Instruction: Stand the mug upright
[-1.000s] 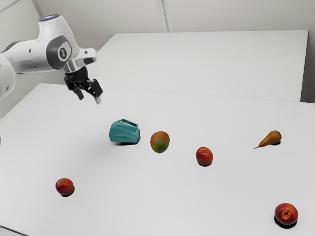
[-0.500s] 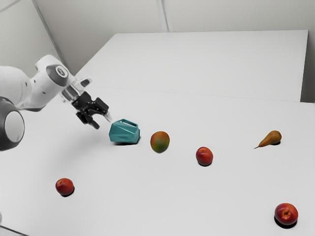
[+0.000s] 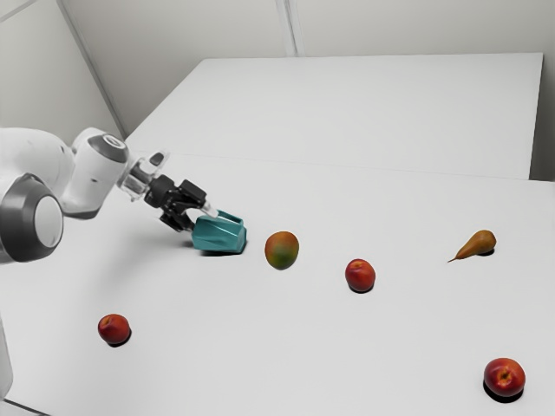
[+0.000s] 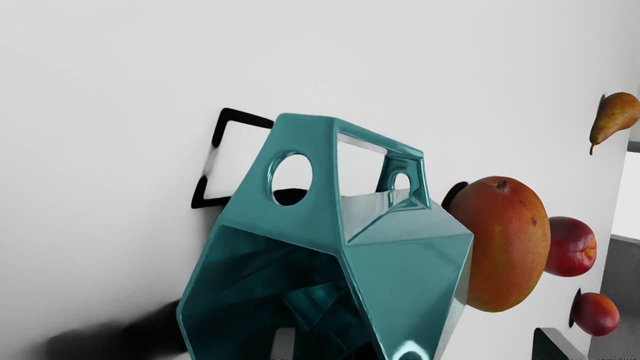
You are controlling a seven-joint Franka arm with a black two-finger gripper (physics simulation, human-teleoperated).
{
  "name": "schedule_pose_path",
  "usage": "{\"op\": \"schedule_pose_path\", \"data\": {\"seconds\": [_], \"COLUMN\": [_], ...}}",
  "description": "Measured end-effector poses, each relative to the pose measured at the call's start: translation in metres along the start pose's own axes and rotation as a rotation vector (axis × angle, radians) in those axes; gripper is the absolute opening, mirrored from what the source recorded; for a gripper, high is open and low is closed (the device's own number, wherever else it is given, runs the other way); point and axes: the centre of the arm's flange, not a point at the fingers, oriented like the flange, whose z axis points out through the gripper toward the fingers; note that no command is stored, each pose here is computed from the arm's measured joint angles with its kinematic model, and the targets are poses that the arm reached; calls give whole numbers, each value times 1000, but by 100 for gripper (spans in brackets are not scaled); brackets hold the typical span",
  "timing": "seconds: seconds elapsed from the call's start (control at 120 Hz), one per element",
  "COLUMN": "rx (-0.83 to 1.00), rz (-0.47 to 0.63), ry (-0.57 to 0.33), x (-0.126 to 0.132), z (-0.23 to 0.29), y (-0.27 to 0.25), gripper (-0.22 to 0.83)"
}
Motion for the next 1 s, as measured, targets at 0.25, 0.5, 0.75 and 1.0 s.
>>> {"op": "schedule_pose_path", "data": {"seconds": [0.25, 0.5, 0.75, 1.0], "rx": [-30, -37, -55, 71], "rz": [30, 59, 87, 178], "ry": [3, 14, 21, -8], "x": [1, 2, 1, -3], "z": [8, 4, 5, -11], "y": [6, 13, 30, 72], "gripper": [11, -8, -14, -15]}}
